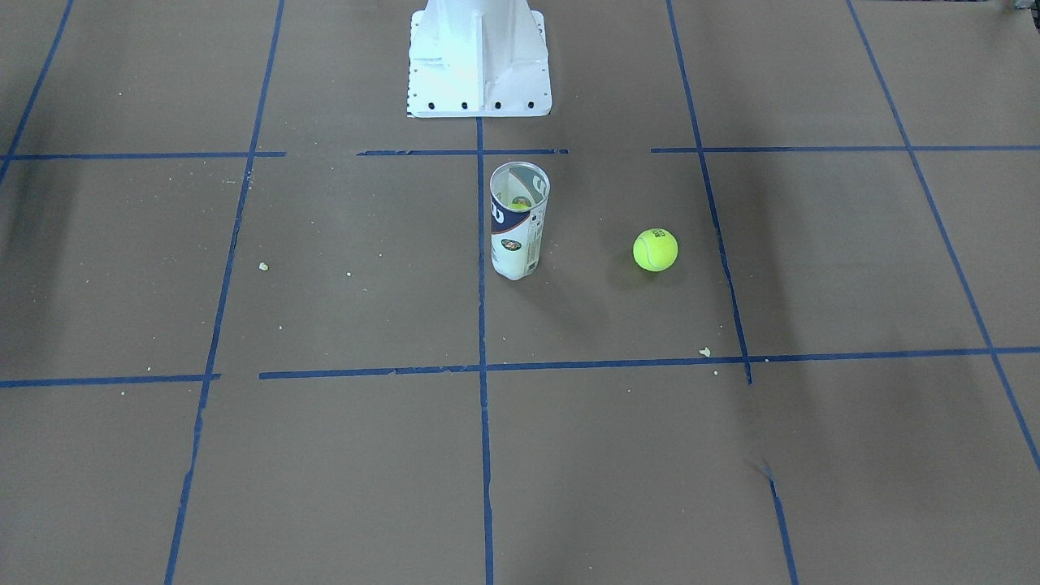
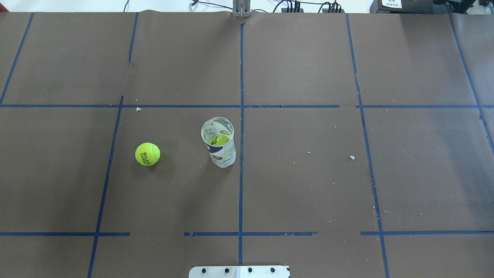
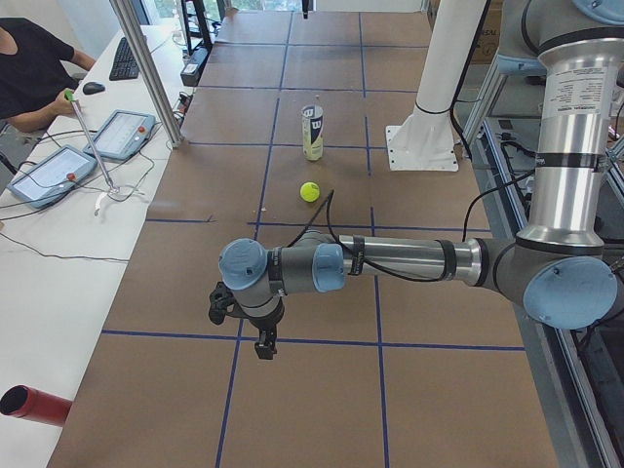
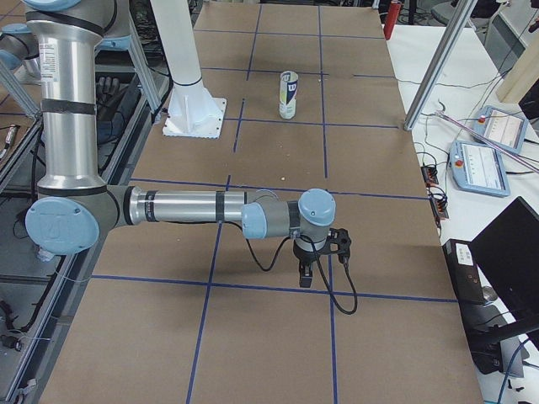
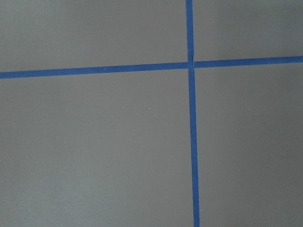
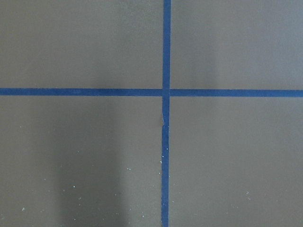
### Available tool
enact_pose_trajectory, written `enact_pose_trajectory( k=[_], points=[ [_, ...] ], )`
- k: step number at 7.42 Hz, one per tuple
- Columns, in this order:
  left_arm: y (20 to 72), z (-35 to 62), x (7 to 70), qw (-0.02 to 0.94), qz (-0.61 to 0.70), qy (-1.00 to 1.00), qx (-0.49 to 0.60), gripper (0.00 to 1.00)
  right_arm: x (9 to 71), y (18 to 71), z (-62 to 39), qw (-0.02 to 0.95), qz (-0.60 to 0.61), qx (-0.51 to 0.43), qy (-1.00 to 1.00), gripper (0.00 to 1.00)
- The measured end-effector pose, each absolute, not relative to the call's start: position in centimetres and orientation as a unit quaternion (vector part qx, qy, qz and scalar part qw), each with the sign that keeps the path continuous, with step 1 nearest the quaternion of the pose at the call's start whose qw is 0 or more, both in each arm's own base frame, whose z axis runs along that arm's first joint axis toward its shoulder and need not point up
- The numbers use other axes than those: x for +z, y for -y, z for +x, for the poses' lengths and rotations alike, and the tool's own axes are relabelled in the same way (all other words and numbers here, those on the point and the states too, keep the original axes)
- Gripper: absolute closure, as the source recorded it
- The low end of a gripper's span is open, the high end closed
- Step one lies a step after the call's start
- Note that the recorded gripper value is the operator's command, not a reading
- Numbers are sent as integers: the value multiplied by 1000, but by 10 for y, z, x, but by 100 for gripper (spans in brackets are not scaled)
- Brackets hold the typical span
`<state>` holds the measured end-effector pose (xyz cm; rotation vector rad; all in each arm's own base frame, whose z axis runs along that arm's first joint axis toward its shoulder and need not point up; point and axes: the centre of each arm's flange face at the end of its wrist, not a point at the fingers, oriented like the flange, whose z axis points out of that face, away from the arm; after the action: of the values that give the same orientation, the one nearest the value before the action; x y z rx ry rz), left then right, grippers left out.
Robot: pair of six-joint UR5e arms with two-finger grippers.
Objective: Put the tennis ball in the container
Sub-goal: 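Move the left gripper over the yellow tennis ball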
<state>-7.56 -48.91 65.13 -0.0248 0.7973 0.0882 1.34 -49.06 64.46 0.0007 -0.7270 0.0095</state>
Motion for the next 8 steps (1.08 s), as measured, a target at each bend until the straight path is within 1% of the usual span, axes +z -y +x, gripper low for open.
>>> enact_pose_trajectory(
  k=[1, 3, 4, 5, 6, 8],
  points=[
    [493, -76, 644, 921, -5, -388, 46, 0, 645, 491, 13, 935, 0, 5, 356, 0],
    [516, -76, 605, 920, 28, -386, 59, 0, 645, 491, 13, 935, 0, 5, 356, 0],
    [535, -77, 567, 921, 49, -383, 60, 0, 645, 491, 13, 935, 0, 5, 356, 0],
    [548, -69, 516, 921, 70, -378, 52, 0, 645, 491, 13, 935, 0, 5, 356, 0],
    [550, -46, 467, 922, 85, -376, 42, 0, 645, 491, 13, 935, 0, 5, 356, 0],
    [534, 37, 376, 915, 95, -390, 32, 0, 645, 491, 13, 935, 0, 5, 356, 0]
  ],
)
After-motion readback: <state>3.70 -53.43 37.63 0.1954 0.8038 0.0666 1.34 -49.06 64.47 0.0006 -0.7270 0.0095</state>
